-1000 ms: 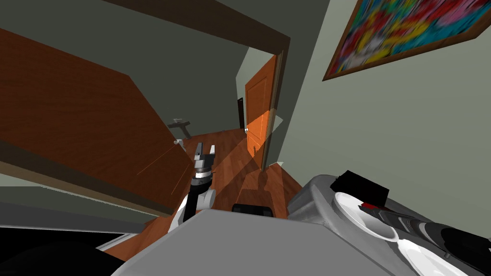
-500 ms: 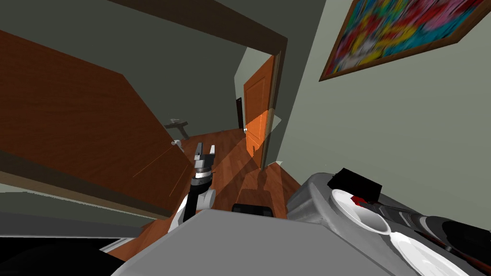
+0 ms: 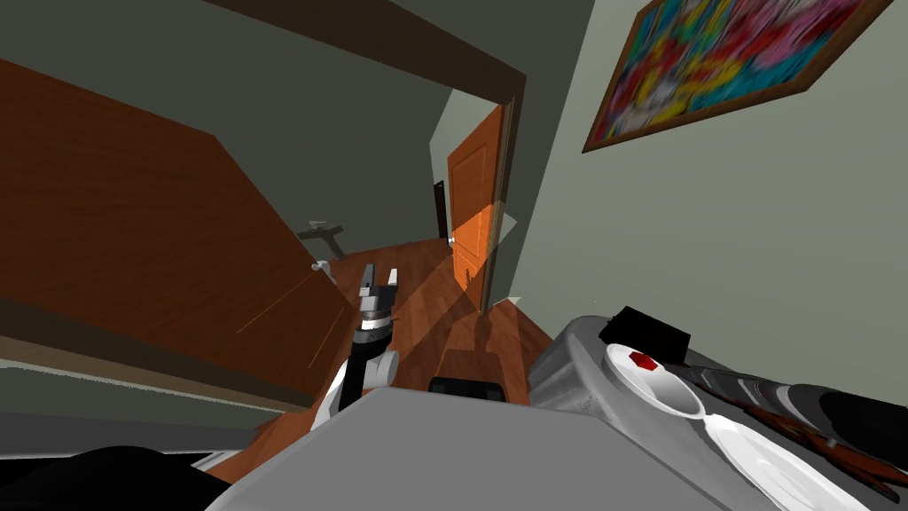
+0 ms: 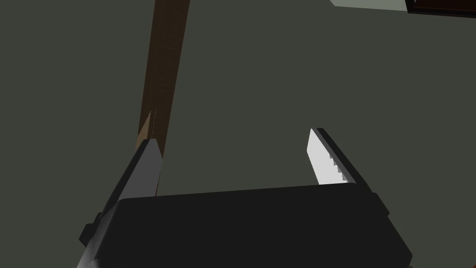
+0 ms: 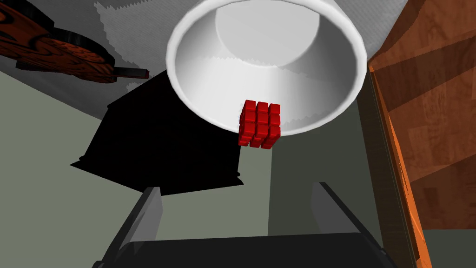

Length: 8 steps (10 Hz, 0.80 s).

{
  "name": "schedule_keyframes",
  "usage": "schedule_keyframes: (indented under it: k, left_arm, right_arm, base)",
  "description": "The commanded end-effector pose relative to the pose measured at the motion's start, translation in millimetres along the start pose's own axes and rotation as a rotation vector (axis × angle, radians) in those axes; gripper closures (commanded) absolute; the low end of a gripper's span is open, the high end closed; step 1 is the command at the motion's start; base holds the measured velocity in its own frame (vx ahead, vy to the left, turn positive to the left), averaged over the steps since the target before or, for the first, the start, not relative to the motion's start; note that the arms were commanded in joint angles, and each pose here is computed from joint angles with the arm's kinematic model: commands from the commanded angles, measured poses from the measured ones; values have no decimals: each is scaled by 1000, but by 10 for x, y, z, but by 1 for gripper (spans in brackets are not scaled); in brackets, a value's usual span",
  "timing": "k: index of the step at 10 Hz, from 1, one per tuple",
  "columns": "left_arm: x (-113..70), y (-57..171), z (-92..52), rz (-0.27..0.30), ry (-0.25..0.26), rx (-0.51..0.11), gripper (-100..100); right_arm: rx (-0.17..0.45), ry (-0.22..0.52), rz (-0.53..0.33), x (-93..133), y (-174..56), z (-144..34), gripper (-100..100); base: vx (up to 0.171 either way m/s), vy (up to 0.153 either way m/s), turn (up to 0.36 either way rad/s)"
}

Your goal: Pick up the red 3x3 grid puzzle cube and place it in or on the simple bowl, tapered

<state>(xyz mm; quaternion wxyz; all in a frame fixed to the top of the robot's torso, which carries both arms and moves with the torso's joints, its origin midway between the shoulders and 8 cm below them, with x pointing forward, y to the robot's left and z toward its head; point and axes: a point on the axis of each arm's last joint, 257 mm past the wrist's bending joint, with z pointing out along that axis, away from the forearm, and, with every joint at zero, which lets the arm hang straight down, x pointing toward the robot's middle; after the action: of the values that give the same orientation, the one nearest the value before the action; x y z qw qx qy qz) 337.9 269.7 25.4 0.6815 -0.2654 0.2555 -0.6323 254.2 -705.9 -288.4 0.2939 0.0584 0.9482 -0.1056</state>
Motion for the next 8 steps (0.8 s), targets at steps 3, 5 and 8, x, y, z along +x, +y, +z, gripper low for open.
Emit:
schedule_keyframes:
  k: [3, 5, 8]
  left_arm:
    - [0, 0, 0, 0, 0, 0, 0]
    - [0, 0, 0, 0, 0, 0, 0]
    - [0, 0, 0, 0, 0, 0, 0]
  right_arm:
    - [-3, -1, -1, -65, 6, -33, 0]
    - [-3, 0, -1, -64, 6, -32, 0]
    - [-3, 0, -1, -64, 6, -32, 0]
  base:
    - [-4, 3, -15]
    - [0, 0, 0]
    - [0, 0, 0]
